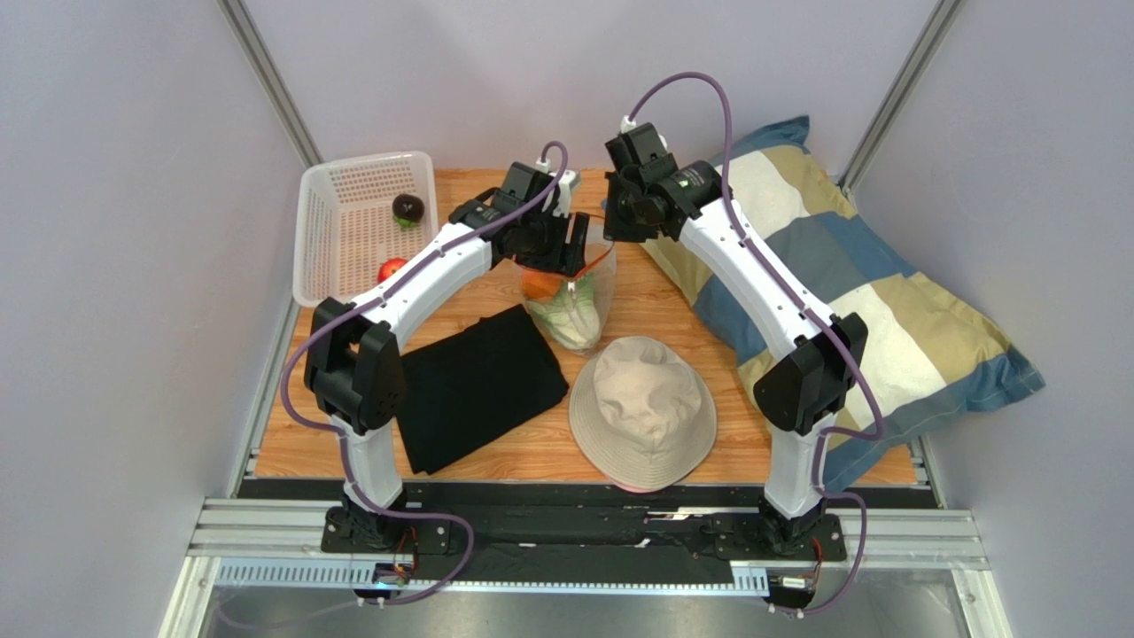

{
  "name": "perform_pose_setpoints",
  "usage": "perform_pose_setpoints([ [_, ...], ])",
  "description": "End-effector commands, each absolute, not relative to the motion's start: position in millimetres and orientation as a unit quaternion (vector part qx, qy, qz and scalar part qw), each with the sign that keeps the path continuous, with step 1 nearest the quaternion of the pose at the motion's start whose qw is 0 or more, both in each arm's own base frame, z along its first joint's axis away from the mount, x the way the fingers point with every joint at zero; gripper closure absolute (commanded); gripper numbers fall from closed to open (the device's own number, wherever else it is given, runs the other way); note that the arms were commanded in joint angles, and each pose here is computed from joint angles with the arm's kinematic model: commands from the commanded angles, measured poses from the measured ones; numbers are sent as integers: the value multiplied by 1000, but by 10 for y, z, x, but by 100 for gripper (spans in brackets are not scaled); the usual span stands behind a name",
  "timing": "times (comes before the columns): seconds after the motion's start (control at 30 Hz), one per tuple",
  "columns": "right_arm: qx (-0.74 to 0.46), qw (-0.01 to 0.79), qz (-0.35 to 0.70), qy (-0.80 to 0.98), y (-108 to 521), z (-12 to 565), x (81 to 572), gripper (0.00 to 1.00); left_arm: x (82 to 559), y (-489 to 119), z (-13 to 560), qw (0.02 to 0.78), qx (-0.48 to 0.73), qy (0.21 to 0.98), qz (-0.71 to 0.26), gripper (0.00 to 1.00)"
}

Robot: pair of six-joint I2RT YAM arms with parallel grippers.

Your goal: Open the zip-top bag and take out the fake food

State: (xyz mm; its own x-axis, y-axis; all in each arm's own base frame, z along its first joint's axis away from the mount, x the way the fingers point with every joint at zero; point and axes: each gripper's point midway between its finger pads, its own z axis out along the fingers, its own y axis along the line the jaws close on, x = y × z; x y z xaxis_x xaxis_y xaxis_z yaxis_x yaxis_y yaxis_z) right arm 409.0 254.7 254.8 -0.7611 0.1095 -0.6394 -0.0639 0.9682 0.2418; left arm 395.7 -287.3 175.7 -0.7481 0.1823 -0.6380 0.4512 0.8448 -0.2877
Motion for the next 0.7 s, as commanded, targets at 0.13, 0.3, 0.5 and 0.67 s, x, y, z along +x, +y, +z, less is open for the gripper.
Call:
perform_pose_setpoints([
  [0.13,0,346,151,926,2749,2564,4058,100,4015,-2469,1588,314,185,926,-96,22],
  [0.3,-3,335,145,931,2766,2428,4052,100,4006,-2324,1596,329,188,923,-65,22],
  [0.5,-9,323,144,935,2819,2317,4020,100,3954,-2158,1601,349,163,922,-42,22],
  [0.67,-9,317,141,938,2815,2246,4000,100,3912,-2075,1283,308,152,939,-11,23],
])
